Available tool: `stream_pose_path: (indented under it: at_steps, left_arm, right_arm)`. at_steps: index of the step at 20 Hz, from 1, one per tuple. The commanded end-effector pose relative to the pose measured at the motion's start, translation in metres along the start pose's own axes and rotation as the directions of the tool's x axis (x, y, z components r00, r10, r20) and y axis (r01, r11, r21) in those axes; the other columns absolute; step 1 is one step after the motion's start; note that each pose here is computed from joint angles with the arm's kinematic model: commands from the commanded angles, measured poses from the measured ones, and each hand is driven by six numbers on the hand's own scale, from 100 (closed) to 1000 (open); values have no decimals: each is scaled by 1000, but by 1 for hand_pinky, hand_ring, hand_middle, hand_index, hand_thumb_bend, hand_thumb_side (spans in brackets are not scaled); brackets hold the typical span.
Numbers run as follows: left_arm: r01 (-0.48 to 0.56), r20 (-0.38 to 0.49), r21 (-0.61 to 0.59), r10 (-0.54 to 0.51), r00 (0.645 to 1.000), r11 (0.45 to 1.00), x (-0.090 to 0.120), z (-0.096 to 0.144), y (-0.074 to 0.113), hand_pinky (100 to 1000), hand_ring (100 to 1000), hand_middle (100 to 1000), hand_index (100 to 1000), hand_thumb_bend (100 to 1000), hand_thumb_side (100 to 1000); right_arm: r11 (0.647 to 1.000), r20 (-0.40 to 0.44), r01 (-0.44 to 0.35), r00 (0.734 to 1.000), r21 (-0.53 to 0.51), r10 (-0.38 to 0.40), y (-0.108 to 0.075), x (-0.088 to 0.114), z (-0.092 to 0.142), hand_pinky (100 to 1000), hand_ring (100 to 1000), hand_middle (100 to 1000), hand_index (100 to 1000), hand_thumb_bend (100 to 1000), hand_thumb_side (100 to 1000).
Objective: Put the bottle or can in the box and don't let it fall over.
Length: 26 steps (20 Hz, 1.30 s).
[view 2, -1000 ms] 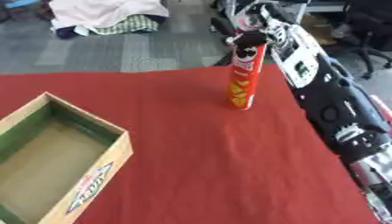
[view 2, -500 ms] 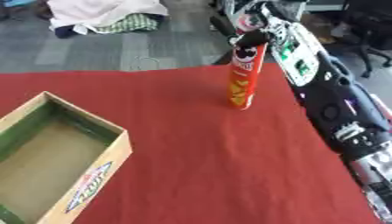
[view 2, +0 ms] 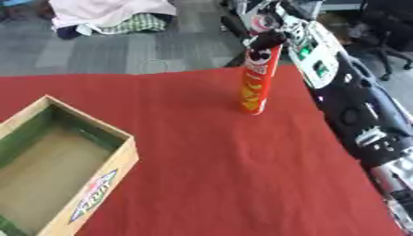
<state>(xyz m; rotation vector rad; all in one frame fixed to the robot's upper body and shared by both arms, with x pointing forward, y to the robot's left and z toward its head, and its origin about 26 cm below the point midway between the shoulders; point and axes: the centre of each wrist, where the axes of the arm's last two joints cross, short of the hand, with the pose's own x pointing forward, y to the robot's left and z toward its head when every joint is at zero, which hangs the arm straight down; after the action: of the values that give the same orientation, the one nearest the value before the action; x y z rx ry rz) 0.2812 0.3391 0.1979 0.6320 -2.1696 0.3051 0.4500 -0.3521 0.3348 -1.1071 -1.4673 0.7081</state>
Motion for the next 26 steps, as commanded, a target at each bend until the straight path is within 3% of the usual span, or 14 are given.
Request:
stream_pose_path:
  at_steps: [1,4,7,12,17,26]
  left_arm:
    - [8,29,9,-8,1000,1000,6,-4,3,840,848,831,684,579,433]
    - [9,29,11,-9,1000,1000,6,-4,4,841,848,831,684,578,432]
    - [8,29,14,-9,1000,1000,6,-4,4,841,849,830,683,578,432]
    - [8,29,15,-8,1000,1000,6,-4,4,842,846,829,683,578,431]
    - [8,29,15,-9,1000,1000,6,-4,4,842,845,829,683,578,431]
    - [11,29,11,-12,1000,1000,7,-4,5,843,845,828,682,577,430]
  right_arm:
    - [1000,8,0,1000,-12,0,-8,-1,1,226,580,612,680,100,100]
    - [1000,15,7,1000,-17,-6,-7,-1,1,201,547,576,639,100,100]
    - [999,29,24,999,-36,-23,-7,-1,1,134,479,494,529,100,100]
    - [994,49,50,998,-100,-45,-7,-1,1,100,425,411,412,100,100]
    - [981,74,83,995,-176,-71,-8,1,1,100,354,229,228,100,100]
    - [974,113,83,992,-212,-60,-19,11,3,100,329,193,196,100,100]
